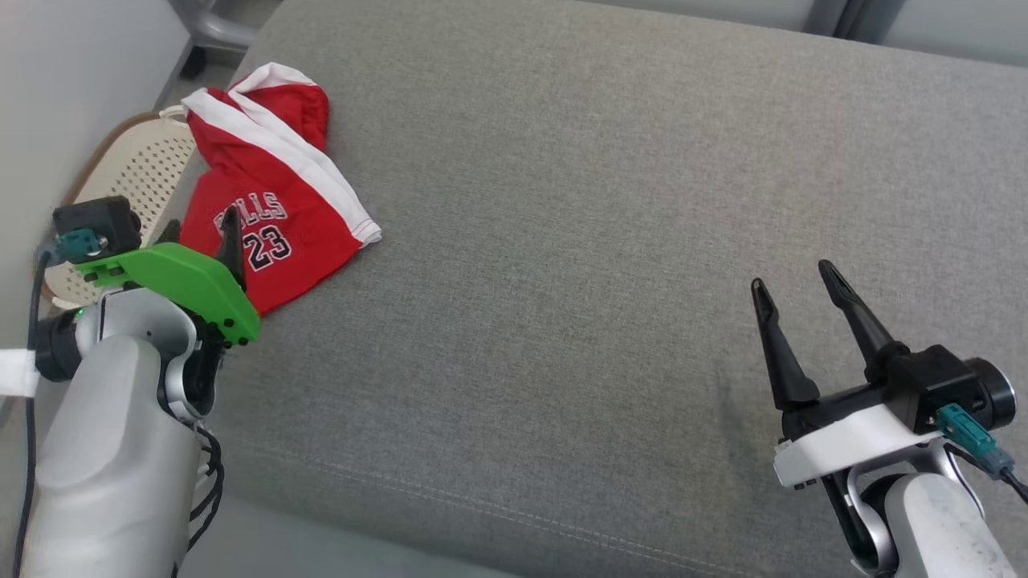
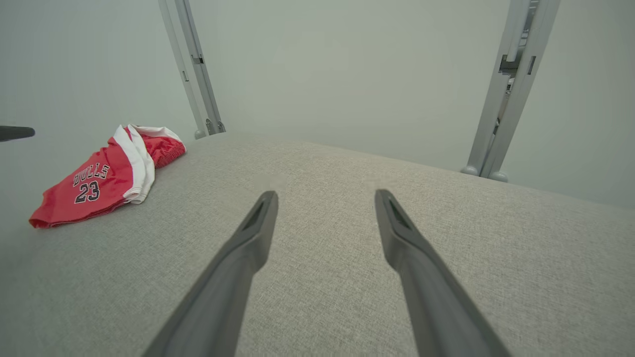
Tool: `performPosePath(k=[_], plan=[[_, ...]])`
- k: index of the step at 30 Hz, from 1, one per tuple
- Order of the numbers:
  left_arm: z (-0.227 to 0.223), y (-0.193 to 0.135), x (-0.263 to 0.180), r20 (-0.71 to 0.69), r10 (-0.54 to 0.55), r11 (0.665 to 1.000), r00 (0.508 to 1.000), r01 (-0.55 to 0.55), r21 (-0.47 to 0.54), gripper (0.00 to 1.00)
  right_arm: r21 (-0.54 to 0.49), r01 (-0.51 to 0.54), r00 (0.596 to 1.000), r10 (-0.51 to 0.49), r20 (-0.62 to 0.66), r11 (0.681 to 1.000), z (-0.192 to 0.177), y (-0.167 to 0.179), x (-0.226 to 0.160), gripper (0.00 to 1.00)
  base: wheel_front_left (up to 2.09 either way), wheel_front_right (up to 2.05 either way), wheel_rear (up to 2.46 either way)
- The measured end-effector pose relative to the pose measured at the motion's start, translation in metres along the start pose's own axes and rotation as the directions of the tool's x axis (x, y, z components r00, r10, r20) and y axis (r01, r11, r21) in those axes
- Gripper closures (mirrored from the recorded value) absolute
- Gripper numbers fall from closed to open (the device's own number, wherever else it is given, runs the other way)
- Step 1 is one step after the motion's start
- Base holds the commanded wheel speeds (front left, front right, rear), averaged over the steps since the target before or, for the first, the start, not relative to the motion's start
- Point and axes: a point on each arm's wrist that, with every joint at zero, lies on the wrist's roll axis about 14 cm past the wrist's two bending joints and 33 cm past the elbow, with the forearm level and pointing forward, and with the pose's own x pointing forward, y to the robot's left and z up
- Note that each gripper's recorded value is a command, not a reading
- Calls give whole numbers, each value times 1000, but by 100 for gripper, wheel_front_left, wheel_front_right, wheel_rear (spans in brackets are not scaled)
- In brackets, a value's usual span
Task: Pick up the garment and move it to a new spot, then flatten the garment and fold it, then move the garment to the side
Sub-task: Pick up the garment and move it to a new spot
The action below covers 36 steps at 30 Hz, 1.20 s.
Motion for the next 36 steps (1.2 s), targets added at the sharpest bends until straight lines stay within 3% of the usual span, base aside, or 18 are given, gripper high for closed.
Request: performPosePath(k=[8,14,15,16,17,18,23,26,31,36], plan=[[-79,-2,35,-295,28,996,955,-51,-69,0,-2,57,997,-57,-50,998,-25,-33,1,0,0,0,0],[-118,-5,44,-410,36,991,912,-86,-106,0,4,78,993,-78,-88,997,-43,-46,0,0,0,0,0],[-117,-3,48,-400,43,990,915,-93,-107,26,3,80,993,-79,-88,997,-43,-48,0,0,0,0,0],[-118,-4,50,-404,43,989,914,-96,-111,62,2,82,993,-81,-91,997,-45,-49,0,0,0,0,0],[-119,-3,52,-404,46,989,914,-99,-113,89,3,84,992,-83,-97,996,-47,-51,0,0,0,0,0],[-119,-3,53,-394,52,988,918,-104,-113,100,2,86,991,-86,-101,996,-48,-52,-1,0,0,0,0],[-117,4,55,-376,68,988,924,-114,-102,100,1,94,990,-93,-103,996,-48,-55,-2,0,0,0,0],[-97,9,60,-295,84,991,952,-110,-73,100,1,99,990,-99,-98,995,-45,-55,-2,0,0,0,0],[-20,13,73,-27,88,996,996,-88,-5,100,7,104,991,-103,-82,995,-38,-52,-2,0,0,0,0],[59,10,68,212,57,995,975,-73,64,100,13,102,993,-102,-54,995,-26,-44,-4,0,0,0,0]])
